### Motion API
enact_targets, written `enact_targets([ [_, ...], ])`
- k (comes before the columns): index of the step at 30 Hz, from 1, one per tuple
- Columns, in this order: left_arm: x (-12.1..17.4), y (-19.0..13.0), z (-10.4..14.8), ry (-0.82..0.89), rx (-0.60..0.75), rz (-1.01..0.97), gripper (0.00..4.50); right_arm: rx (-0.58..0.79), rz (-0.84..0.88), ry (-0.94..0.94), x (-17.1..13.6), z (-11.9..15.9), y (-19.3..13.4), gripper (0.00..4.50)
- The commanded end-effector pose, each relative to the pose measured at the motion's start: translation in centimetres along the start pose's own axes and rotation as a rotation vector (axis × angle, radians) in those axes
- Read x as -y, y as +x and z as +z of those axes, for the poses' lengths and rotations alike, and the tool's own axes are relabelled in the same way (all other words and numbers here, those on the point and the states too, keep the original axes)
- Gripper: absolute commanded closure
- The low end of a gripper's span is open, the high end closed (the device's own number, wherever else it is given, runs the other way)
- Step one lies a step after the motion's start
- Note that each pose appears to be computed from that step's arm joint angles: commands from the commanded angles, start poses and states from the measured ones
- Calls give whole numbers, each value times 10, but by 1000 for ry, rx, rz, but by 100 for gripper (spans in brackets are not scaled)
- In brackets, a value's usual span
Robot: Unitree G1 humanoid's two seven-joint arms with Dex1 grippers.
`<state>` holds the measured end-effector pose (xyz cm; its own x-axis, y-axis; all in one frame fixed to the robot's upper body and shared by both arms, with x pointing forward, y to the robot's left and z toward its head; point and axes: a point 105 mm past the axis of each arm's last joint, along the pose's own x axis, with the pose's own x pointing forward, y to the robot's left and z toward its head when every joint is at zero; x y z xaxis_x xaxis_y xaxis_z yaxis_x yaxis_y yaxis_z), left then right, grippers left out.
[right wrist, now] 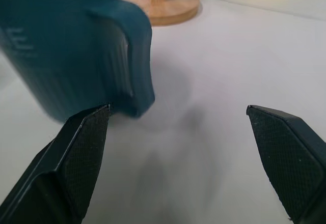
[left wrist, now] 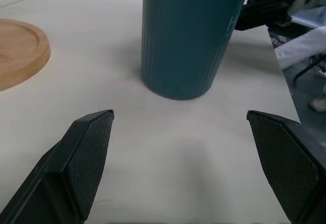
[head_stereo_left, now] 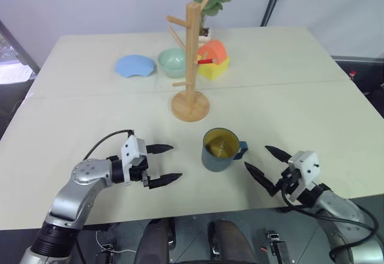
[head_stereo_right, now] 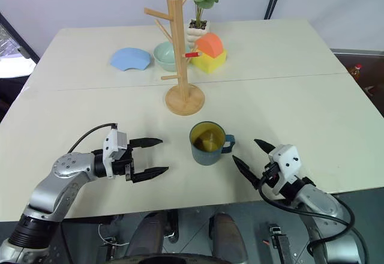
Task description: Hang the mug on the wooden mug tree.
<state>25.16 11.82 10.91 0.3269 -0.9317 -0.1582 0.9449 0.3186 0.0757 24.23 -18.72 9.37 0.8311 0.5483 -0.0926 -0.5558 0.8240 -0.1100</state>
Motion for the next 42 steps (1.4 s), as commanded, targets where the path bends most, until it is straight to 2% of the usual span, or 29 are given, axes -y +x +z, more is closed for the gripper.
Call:
enact_targets([
  [1, 13, 2, 18, 41, 42, -53, 0, 35, -18, -11, 2, 4, 9, 6],
  [17, 17, -1, 21, 62, 40, -25, 0, 57, 27, 2, 2, 0, 28, 6],
  [20, 15, -2, 21, 67, 38, -13, 0, 65, 43, 14, -1, 0, 34, 89],
  [22, 14, -4, 21, 70, 36, -5, 0, 70, 57, 25, -3, 0, 38, 179],
  [23, 14, -4, 21, 71, 35, -1, 0, 73, 64, 31, -3, 0, 39, 246],
  [27, 13, -6, 20, 75, 33, 11, 0, 83, 92, 39, -7, 3, 40, 447],
  [32, 12, -9, 19, 78, 30, 24, 0, 105, 111, 29, -8, 12, 39, 447],
  [35, 8, -10, 17, 81, 27, 46, 0, 102, 147, -106, -6, 31, 43, 447],
  [40, -4, -13, 17, 97, 25, 99, 0, 111, 200, -479, 6, 87, 63, 447],
  [42, -10, -14, 19, 109, 28, 117, 0, 137, 209, -637, 11, 122, 78, 447],
])
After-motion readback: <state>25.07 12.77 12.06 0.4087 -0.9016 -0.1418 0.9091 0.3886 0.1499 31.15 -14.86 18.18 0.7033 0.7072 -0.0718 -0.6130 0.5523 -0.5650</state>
